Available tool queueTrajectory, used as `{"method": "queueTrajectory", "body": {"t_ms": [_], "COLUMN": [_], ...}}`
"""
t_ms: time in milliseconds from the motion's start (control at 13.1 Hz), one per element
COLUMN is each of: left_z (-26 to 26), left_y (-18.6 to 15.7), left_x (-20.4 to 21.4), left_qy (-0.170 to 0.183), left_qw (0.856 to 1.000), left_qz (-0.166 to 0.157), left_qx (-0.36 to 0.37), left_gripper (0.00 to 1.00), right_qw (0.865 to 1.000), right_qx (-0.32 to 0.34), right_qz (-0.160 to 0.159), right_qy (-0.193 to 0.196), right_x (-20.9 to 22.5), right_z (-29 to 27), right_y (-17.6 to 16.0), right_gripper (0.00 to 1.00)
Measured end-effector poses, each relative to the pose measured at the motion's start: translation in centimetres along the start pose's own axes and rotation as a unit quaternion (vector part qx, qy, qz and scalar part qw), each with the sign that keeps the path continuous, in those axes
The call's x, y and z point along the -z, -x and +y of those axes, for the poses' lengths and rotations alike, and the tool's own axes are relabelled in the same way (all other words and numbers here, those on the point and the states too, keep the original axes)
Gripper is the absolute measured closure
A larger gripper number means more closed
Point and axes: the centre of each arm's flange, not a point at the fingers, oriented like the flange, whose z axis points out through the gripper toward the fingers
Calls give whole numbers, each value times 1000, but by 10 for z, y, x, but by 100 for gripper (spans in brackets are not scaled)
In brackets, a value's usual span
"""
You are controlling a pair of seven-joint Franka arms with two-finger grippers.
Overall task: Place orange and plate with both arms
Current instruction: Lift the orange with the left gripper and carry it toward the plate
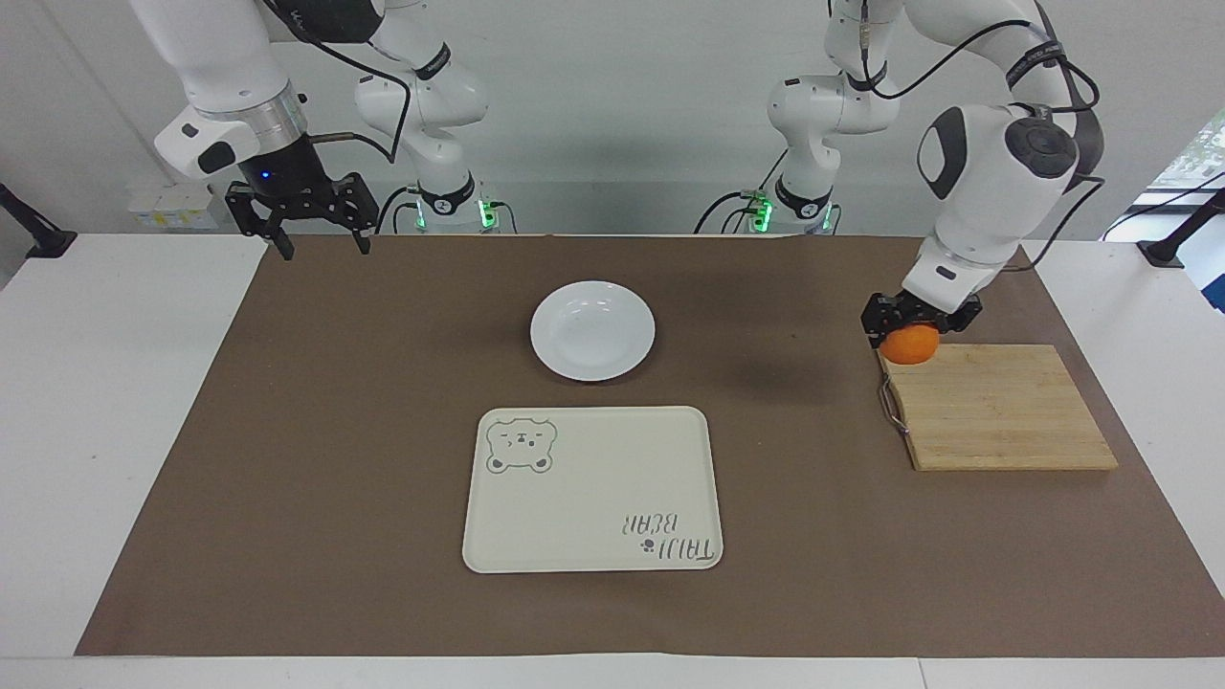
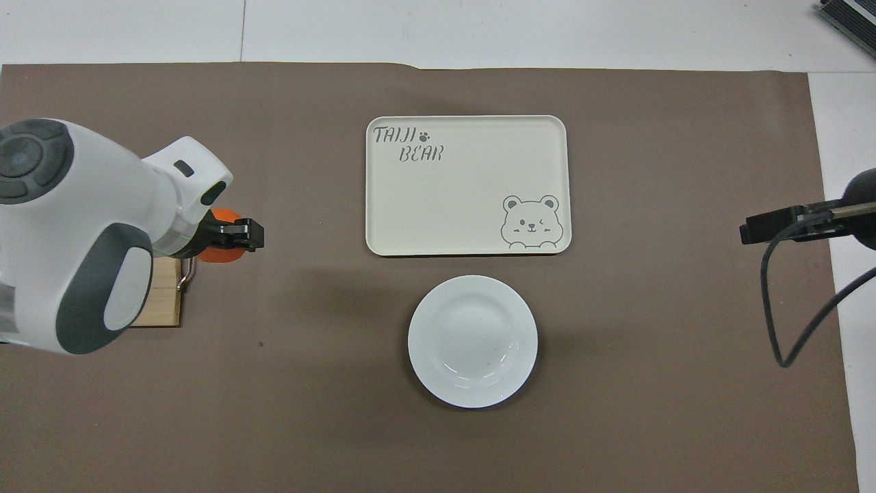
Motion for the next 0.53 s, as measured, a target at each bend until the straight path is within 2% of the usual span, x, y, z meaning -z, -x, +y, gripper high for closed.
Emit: {"method": "queueTrajectory", "body": {"t_ms": [533], "left_z": [122], "left_y": [73], "left_x": [13], "left_qy": [24], "left_qw": [1000], "left_qz": [-1], "left_qx": [-19], "left_gripper": [26], "right_qw": [1000], "right_qx": [0], "right_qz": [0], "right_qy": [0], "right_x": [0], "right_z": [0], "right_y": [0], "right_gripper": [0]}}
